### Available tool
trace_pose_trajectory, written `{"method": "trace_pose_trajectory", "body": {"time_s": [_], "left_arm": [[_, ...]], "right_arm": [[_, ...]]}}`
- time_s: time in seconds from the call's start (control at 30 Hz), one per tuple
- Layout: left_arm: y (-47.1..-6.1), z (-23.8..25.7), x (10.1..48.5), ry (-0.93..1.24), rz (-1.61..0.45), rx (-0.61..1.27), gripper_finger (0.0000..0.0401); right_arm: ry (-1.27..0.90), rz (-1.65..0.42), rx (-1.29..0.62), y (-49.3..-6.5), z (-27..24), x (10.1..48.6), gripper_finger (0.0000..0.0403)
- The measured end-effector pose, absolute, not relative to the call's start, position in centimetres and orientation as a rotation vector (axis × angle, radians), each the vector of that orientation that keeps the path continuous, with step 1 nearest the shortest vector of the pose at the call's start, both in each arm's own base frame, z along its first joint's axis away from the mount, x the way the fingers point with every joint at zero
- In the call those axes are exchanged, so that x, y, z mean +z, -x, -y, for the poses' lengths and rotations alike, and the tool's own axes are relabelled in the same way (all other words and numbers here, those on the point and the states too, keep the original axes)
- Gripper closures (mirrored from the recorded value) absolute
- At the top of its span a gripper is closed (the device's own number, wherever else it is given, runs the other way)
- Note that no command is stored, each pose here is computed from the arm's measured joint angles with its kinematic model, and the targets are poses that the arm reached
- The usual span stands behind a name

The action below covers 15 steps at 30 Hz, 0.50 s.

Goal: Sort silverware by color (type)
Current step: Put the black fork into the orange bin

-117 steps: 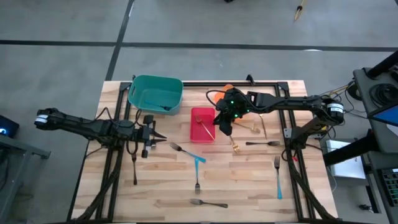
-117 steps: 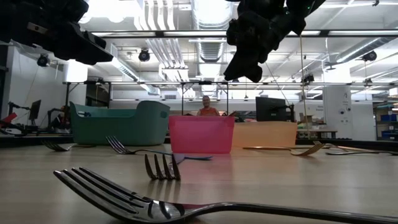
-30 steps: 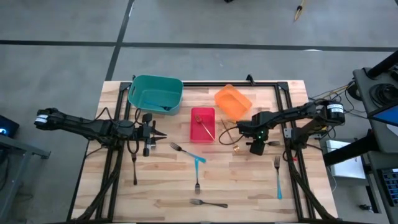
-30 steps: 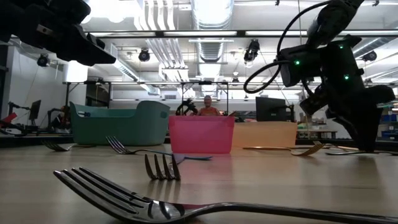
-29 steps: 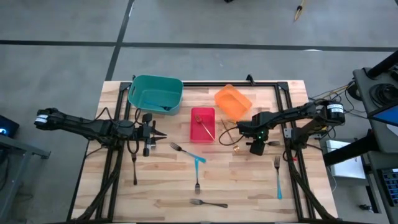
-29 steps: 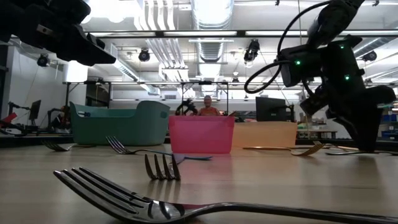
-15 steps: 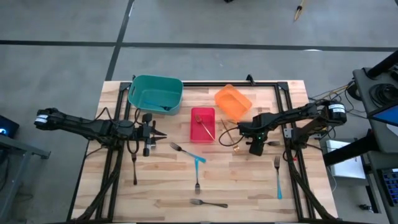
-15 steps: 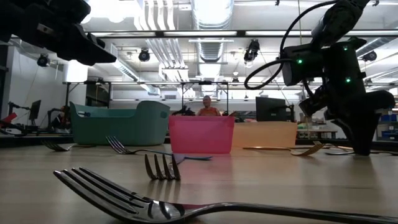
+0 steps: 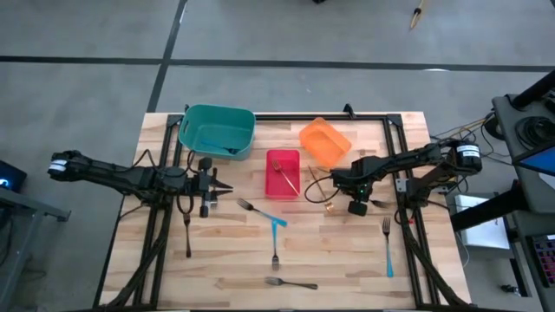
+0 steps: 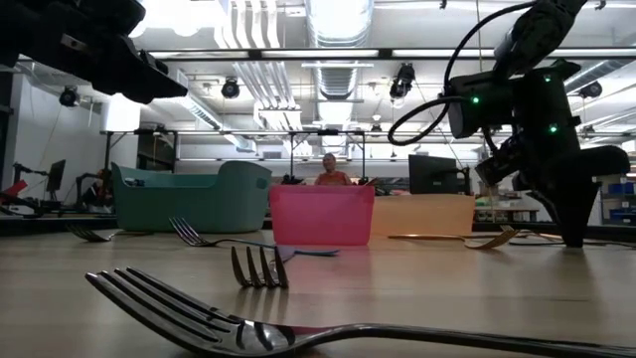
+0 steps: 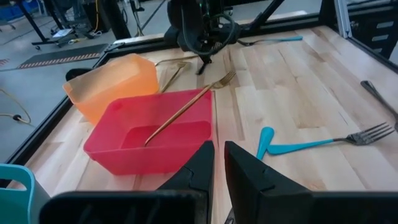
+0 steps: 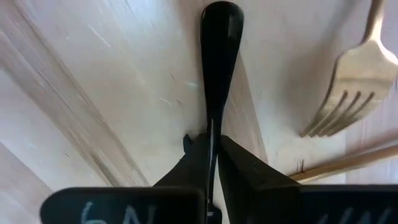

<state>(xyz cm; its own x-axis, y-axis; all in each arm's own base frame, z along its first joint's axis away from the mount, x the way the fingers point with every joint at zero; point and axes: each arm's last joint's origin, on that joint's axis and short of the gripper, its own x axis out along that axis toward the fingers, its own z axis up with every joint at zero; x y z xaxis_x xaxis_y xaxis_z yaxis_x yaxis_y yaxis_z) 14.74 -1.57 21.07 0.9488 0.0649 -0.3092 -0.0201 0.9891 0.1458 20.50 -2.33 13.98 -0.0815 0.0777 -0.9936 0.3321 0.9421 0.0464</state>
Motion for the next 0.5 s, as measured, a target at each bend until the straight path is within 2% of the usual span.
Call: {"method": "trace_pose_trajectory", "body": {"time_s": [0.23, 0.5], "left_arm": [[-14.8, 1.6, 21.4, -0.136, -0.283, 0.045, 0.0381], [-15.0, 1.4, 22.0, -0.148, -0.224, 0.134, 0.0381]], "right_arm": [[-0.292, -1.555, -0.167, -21.5, 2.4, 16.6, 0.0390], [-0.213, -1.288, -0.172, -22.9, 2.7, 22.0, 0.0391]]}}
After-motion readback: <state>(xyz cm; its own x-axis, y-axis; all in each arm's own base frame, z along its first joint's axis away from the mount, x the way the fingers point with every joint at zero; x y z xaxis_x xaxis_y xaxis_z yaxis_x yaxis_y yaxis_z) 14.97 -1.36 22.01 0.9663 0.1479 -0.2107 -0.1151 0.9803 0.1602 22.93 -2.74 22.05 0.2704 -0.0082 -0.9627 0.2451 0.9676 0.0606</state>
